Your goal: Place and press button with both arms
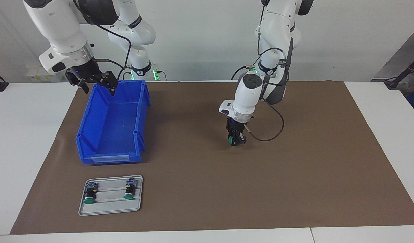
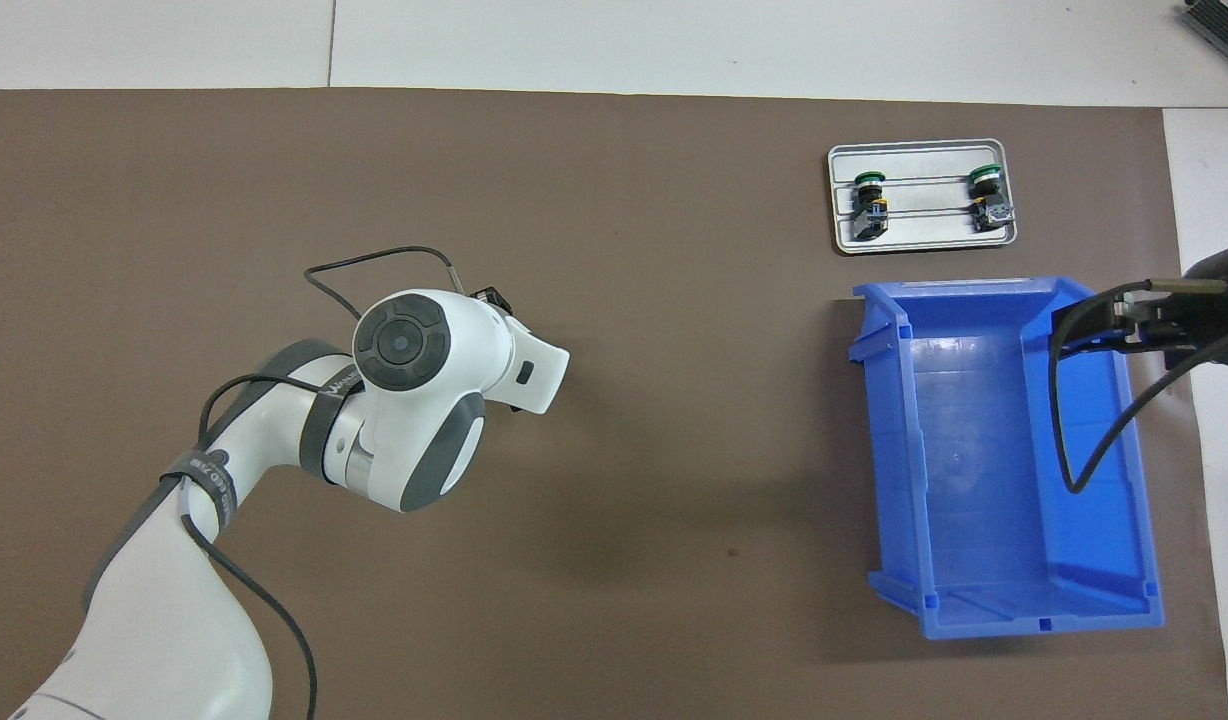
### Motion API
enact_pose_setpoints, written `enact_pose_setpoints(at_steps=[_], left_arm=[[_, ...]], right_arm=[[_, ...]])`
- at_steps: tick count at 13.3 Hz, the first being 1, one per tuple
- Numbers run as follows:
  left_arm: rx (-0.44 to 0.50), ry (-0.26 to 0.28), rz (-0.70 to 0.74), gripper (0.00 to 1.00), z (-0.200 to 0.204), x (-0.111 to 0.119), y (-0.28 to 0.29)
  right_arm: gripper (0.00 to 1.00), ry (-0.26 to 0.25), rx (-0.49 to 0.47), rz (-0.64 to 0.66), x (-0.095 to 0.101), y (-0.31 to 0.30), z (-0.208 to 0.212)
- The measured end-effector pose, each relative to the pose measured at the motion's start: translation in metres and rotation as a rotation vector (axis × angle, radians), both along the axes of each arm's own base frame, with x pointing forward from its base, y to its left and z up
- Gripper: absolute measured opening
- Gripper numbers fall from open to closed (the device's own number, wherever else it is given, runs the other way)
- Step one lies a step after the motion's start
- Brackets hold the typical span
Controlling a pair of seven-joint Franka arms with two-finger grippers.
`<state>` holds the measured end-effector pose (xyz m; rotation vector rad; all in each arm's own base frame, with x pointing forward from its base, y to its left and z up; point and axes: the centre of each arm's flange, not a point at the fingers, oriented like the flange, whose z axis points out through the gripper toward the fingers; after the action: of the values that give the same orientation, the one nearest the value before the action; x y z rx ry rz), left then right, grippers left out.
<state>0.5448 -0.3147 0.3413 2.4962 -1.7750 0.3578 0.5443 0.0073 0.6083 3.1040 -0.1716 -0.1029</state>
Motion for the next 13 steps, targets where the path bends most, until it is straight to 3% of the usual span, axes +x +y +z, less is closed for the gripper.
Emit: enact_pose_setpoints(at_steps=[7, 13], left_arm=[[-0.102, 0.01, 0.134, 0.41, 0.021, 0.025, 0.033], [-0.295, 0.137, 0.138, 0.41, 0.04, 0.038, 0.102]], right_arm=[[1.0, 0.0, 0.0, 0.0, 0.0, 0.0, 0.0], [1.0, 0.0, 0.0, 0.0, 0.0, 0.0, 0.0]])
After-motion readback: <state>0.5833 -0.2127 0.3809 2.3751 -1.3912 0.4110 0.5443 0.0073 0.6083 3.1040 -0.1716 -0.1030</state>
